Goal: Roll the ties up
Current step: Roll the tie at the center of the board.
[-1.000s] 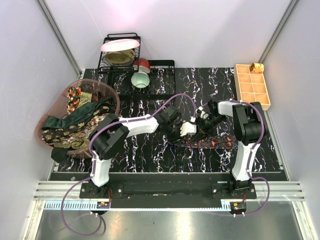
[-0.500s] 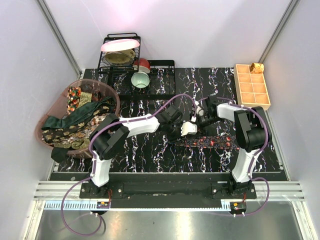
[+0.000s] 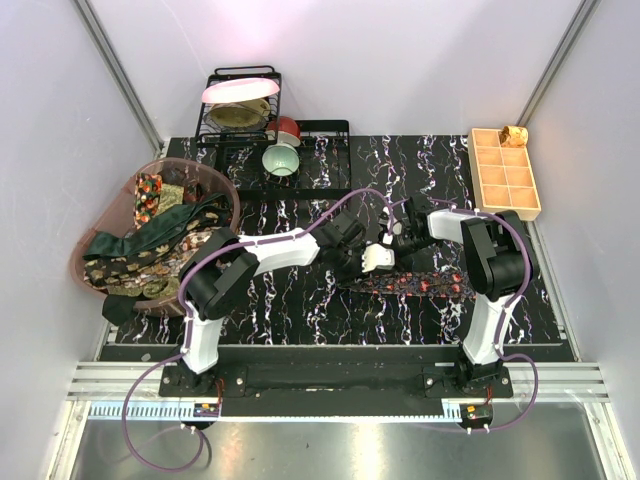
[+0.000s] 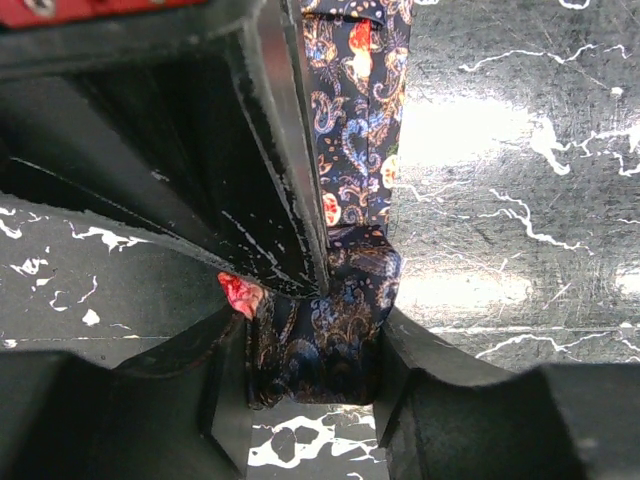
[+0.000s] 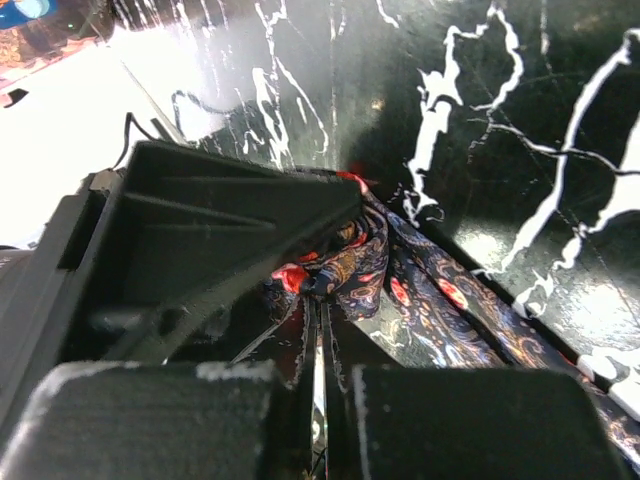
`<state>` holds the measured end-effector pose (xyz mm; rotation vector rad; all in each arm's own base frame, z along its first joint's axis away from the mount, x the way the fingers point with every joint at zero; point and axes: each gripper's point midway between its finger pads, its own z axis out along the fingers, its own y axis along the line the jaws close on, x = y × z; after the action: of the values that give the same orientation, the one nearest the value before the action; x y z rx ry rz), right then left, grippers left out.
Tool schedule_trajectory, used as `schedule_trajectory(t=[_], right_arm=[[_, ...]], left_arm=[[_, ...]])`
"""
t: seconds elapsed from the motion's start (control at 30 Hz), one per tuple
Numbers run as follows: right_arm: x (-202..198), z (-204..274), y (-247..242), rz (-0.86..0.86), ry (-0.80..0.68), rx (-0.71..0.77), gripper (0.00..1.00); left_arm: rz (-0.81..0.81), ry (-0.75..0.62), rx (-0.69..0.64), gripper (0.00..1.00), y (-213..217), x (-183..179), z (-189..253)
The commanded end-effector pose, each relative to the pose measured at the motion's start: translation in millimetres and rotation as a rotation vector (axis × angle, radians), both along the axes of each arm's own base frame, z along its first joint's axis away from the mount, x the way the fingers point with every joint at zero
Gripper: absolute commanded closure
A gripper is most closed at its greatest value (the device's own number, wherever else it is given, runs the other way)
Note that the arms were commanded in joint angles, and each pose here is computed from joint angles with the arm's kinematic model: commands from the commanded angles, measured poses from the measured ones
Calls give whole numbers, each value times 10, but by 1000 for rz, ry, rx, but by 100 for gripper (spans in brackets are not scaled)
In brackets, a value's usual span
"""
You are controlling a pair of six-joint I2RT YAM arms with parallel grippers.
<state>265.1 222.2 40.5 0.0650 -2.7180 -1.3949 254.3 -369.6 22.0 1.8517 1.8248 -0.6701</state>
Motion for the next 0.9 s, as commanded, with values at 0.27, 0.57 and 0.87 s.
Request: schedule_trajectory(t=[0.27,0.57,0.87], right_arm=[[-78,-312,-227,28,-4,-208,100],[-72,-445,-355,48,-29,-314,100],[-72,-477,-400,71,-75,-354,100]], left_arm=[[98,22,-178,26,-5,76,540],[207,-89,-343,1,-37,298,1348],[445,-389,-718,1,357,486,2233]])
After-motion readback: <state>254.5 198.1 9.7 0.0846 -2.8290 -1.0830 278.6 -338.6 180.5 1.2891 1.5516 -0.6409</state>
